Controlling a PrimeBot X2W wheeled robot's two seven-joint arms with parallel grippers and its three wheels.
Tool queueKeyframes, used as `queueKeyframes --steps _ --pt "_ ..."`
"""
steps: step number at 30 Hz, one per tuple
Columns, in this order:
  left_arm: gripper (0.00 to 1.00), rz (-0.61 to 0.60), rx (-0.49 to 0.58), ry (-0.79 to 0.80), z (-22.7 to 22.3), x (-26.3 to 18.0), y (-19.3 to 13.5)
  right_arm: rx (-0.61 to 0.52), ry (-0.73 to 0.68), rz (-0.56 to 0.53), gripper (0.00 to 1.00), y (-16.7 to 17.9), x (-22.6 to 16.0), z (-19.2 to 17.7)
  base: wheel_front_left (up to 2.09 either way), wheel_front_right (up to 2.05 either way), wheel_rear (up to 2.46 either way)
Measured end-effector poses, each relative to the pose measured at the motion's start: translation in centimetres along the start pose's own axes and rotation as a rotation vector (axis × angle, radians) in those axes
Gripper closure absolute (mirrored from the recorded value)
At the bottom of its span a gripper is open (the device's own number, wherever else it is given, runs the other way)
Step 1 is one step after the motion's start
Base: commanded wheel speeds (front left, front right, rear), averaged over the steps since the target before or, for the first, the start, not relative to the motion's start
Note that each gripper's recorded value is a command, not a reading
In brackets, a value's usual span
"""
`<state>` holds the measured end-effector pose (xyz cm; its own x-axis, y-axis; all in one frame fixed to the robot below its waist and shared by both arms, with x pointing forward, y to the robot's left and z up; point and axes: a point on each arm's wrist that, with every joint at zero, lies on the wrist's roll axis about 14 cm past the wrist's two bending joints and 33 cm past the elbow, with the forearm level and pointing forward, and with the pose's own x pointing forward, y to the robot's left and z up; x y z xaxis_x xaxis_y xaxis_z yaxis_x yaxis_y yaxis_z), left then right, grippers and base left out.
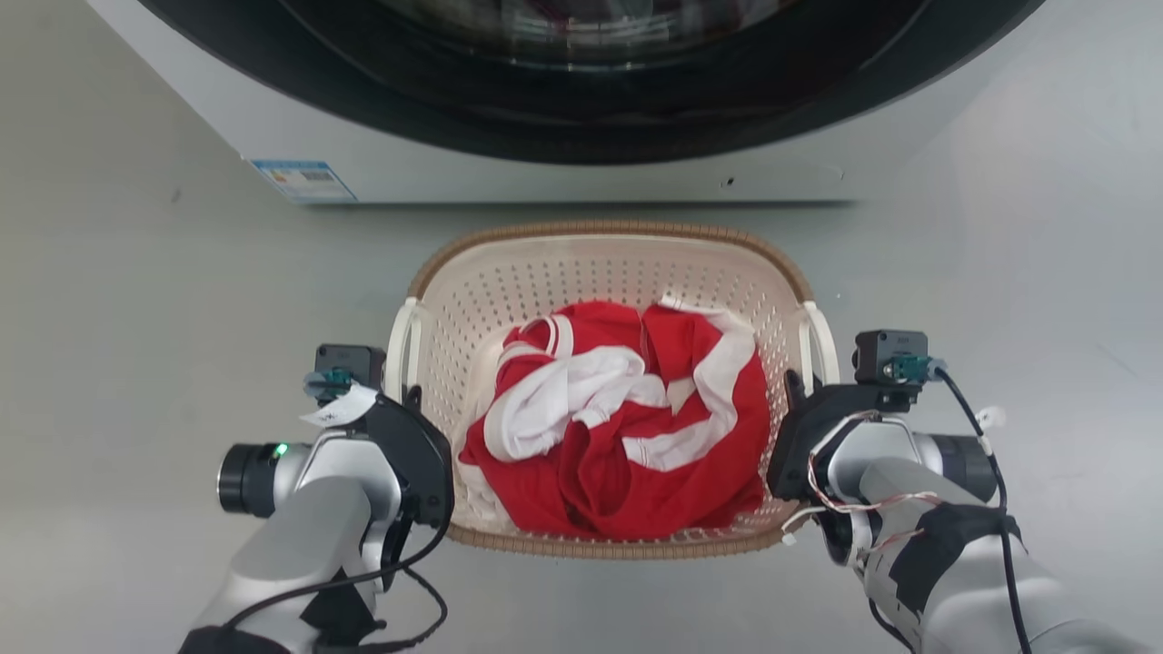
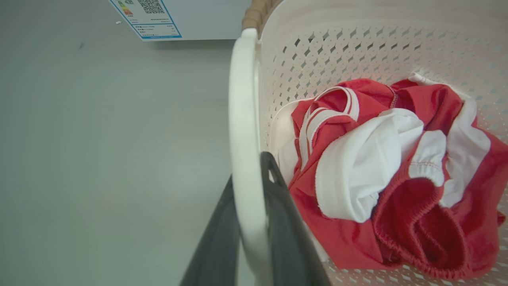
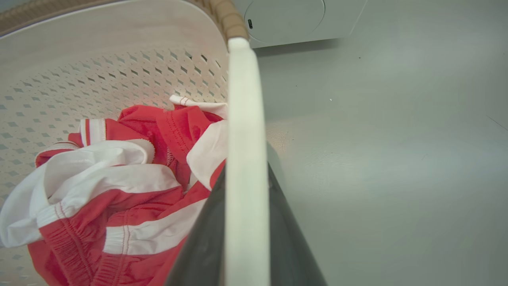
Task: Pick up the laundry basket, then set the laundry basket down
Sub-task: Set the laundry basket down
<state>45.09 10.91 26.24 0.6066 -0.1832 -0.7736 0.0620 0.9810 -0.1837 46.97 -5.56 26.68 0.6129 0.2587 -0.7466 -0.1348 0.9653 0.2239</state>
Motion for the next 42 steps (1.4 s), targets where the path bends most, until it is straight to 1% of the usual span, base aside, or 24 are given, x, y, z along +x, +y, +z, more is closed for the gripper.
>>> queueKeyframes --steps 16,23,27,33,38,42 --pt "1.00 0.008 0.002 0.032 -0.2 7.0 1.3 -0.019 0.046 -0.011 1.00 -2.0 7.2 -1.3 0.00 0.00 0.00" --pt "1.00 0.015 -0.002 0.069 -2.1 9.4 2.0 -0.030 0.075 -0.016 1.00 -2.7 9.9 -3.0 0.00 0.00 0.00" --pt "1.00 0.022 -0.005 0.073 -2.7 10.4 2.5 -0.037 0.077 -0.012 1.00 -2.9 11.2 -3.6 0.00 0.00 0.00" --pt "1.00 0.040 -0.012 0.049 -2.3 11.3 3.5 -0.050 0.069 0.003 1.00 -2.5 12.8 -3.7 0.00 0.00 0.00" --pt "1.00 0.057 -0.015 0.053 -2.6 11.8 4.3 -0.056 0.078 0.018 1.00 -2.1 13.5 -4.3 0.00 0.00 0.00" --pt "1.00 0.062 -0.015 0.058 -3.0 11.8 4.7 -0.057 0.062 0.025 1.00 -1.9 13.9 -4.0 0.00 0.00 0.00"
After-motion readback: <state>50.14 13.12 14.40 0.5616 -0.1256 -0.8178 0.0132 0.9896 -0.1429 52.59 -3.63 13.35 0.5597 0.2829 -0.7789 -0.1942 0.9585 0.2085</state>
